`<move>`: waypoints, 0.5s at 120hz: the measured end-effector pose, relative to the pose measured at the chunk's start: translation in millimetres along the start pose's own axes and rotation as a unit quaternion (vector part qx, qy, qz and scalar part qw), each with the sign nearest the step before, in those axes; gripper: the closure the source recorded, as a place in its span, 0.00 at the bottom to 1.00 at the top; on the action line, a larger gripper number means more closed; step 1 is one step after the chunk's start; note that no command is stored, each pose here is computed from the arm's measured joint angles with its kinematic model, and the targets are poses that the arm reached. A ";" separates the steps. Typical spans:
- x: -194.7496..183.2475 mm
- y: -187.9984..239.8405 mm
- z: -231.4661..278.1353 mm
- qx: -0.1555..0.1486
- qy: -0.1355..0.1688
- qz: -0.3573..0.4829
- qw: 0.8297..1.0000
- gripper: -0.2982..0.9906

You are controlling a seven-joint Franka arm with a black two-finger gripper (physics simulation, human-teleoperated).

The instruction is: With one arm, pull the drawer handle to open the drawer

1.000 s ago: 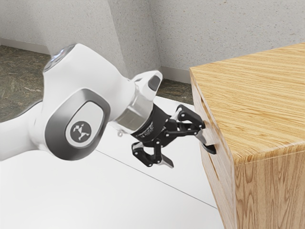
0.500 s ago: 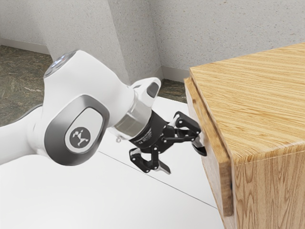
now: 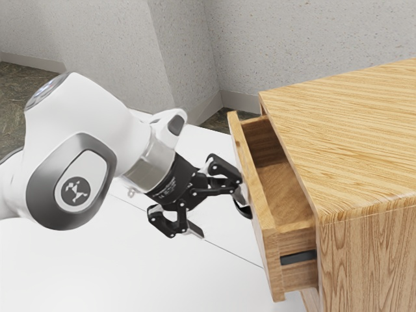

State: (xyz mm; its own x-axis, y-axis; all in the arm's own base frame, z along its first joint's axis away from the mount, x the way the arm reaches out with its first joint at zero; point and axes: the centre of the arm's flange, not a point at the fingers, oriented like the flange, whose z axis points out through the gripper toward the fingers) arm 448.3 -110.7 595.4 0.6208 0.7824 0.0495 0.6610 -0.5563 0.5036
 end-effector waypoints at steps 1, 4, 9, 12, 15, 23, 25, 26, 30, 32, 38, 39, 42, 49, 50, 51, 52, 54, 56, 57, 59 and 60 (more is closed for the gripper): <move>-0.3 -0.7 -0.4 0.000 0.000 0.000 1.000 0.23; -0.9 -2.3 -1.3 0.000 0.001 -0.001 1.000 0.23; -0.2 -7.1 -3.3 0.001 0.003 -0.003 1.000 0.23; 0.1 -9.6 -4.3 0.001 0.004 -0.005 1.000 0.23; 0.6 -11.6 -6.0 0.001 0.005 -0.006 1.000 0.23; -0.3 -16.0 -9.8 0.000 0.007 -0.008 1.000 0.23; -1.0 -16.6 -11.2 0.000 0.008 -0.008 1.000 0.23; -1.3 -16.9 -11.8 -0.001 0.008 -0.008 1.000 0.23; -3.3 -18.1 -14.6 -0.001 0.009 -0.007 1.000 0.23; -4.6 -19.1 -16.3 -0.002 0.010 -0.007 1.000 0.23; -5.8 -22.7 -21.1 -0.003 0.013 -0.008 1.000 0.23; -5.6 -23.8 -22.0 -0.003 0.013 -0.009 1.000 0.23; -4.8 -26.4 -24.0 -0.004 0.014 -0.011 1.000 0.23; -4.4 -31.9 -26.9 -0.003 0.015 -0.014 1.000 0.23; -4.2 -32.5 -27.3 -0.003 0.016 -0.015 1.000 0.23; -4.0 -33.3 -27.6 -0.003 0.016 -0.015 1.000 0.23; -3.9 -33.9 -27.9 -0.003 0.016 -0.016 1.000 0.23; -3.6 -35.5 -28.1 -0.003 0.016 -0.017 1.000 0.23; -3.7 -37.0 -28.3 -0.002 0.016 -0.018 1.000 0.23; -3.7 -37.6 -28.6 -0.002 0.016 -0.018 1.000 0.23; -3.9 -38.8 -29.1 -0.002 0.016 -0.019 1.000 0.23; -3.8 -39.6 -29.3 -0.002 0.016 -0.019 1.000 0.23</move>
State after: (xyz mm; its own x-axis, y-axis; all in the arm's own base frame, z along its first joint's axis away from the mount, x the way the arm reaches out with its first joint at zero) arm 407.4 -83.5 600.5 0.5813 0.8117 0.0576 0.6825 -0.5249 0.5086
